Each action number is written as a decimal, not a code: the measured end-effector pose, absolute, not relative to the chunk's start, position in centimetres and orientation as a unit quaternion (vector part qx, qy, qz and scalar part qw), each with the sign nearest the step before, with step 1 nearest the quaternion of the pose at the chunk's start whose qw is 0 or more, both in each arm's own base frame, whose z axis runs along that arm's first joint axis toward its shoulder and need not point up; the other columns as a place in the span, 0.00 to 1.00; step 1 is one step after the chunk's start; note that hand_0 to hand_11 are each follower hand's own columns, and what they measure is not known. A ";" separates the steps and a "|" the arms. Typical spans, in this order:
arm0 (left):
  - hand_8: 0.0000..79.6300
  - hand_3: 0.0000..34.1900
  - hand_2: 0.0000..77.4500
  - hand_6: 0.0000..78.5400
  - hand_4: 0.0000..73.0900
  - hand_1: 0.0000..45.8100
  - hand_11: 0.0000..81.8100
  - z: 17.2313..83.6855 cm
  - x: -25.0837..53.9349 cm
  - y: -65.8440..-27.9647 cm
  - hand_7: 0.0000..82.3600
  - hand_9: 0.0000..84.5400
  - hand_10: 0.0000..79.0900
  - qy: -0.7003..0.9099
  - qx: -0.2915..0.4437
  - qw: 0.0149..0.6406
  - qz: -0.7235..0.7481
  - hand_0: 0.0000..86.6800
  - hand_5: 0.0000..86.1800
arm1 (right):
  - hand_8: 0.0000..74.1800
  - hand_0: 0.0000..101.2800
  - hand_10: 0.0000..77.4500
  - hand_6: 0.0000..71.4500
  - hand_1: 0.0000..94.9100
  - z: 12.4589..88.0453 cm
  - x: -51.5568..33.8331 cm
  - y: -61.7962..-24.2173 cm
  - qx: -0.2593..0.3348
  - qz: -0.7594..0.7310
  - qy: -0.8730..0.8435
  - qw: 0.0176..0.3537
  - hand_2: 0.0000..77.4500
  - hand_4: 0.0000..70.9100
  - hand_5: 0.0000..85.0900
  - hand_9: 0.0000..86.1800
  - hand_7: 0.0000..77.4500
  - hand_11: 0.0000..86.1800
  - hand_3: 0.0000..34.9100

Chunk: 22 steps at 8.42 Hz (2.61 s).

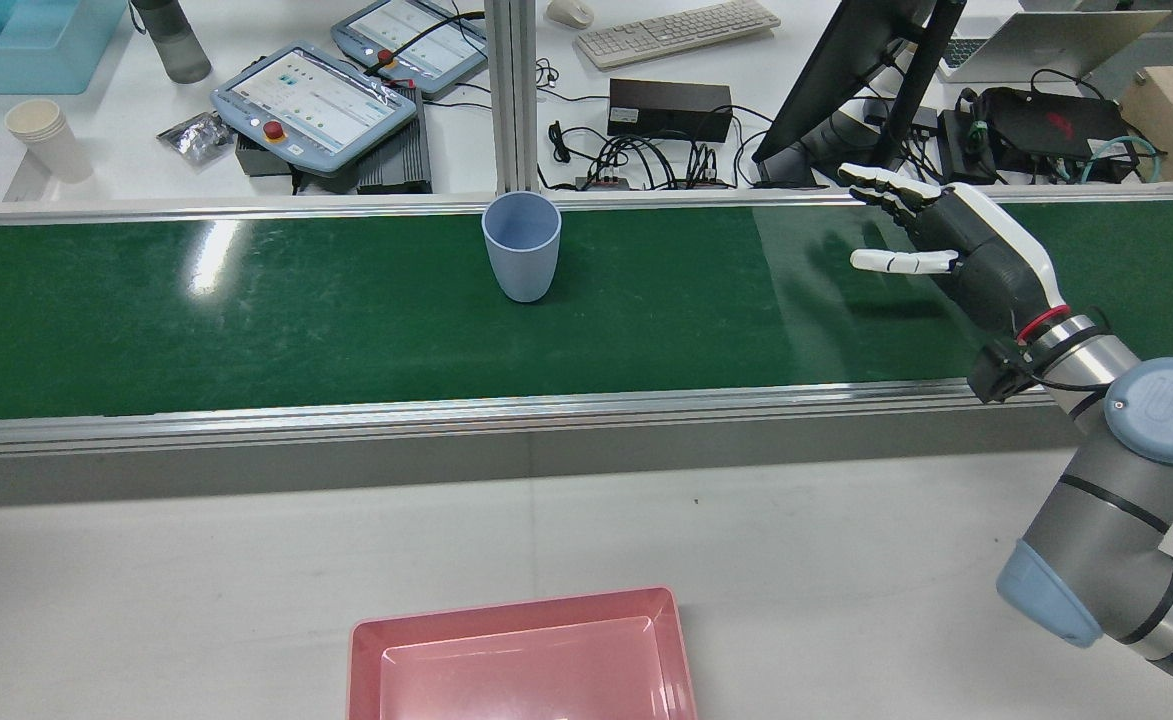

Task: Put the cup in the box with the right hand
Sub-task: 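Position the open right hand on the belt in the blue cup's path, then close the right hand around the blue cup as it reaches the hand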

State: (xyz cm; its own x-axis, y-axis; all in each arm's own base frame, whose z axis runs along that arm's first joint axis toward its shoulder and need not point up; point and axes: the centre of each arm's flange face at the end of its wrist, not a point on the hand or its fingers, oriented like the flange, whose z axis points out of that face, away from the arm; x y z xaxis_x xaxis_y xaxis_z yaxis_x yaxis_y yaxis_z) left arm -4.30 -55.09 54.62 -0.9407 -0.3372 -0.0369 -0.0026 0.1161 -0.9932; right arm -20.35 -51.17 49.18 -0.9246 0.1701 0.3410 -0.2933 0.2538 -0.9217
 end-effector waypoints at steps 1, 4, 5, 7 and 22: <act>0.00 0.00 0.01 0.00 0.01 0.01 0.00 54.6 -4.3 -55.1 0.01 0.00 0.00 0.736 -0.115 0.128 -0.655 0.00 0.01 | 0.14 0.46 0.01 0.08 0.17 49.2 -20.6 -51.1 0.040 0.608 -0.769 0.193 0.17 0.00 0.07 0.18 0.30 0.01 0.08; 0.00 0.00 0.01 0.01 0.01 0.01 0.00 54.6 -4.3 -55.1 0.01 0.00 0.00 0.736 -0.115 0.128 -0.655 0.00 0.00 | 0.14 0.46 0.01 0.08 0.17 49.3 -21.1 -51.0 0.041 0.608 -0.768 0.198 0.17 0.00 0.07 0.18 0.30 0.01 0.08; 0.00 0.00 0.01 0.01 0.01 0.01 0.00 54.6 -4.3 -55.1 0.01 0.00 0.00 0.736 -0.115 0.128 -0.655 0.00 0.01 | 0.16 0.46 0.01 0.08 0.17 49.2 -21.1 -51.0 0.044 0.609 -0.768 0.196 0.17 0.00 0.07 0.19 0.31 0.01 0.11; 0.00 0.00 0.01 0.00 0.01 0.01 0.00 54.6 -4.3 -55.1 0.01 0.00 0.00 0.736 -0.115 0.128 -0.655 0.00 0.01 | 0.15 0.46 0.01 0.08 0.17 49.3 -21.5 -50.9 0.046 0.611 -0.767 0.193 0.17 0.00 0.07 0.19 0.32 0.01 0.11; 0.00 0.00 0.01 0.01 0.01 0.01 0.00 54.6 -4.3 -55.1 0.01 0.00 0.00 0.736 -0.115 0.128 -0.655 0.00 0.00 | 0.20 0.46 0.01 0.14 0.15 49.6 -21.6 -50.5 0.084 0.630 -0.752 0.173 0.20 0.05 0.07 0.27 0.51 0.01 0.00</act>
State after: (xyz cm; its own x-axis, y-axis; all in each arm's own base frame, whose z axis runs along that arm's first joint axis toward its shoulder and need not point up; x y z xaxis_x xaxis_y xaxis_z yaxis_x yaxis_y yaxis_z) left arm -4.30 -55.09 54.64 -0.9407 -0.3371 -0.0368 -0.0026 0.1156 -0.9933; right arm -21.61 -50.54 49.63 -0.9261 0.0907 0.3661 -0.3446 0.1909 -0.9191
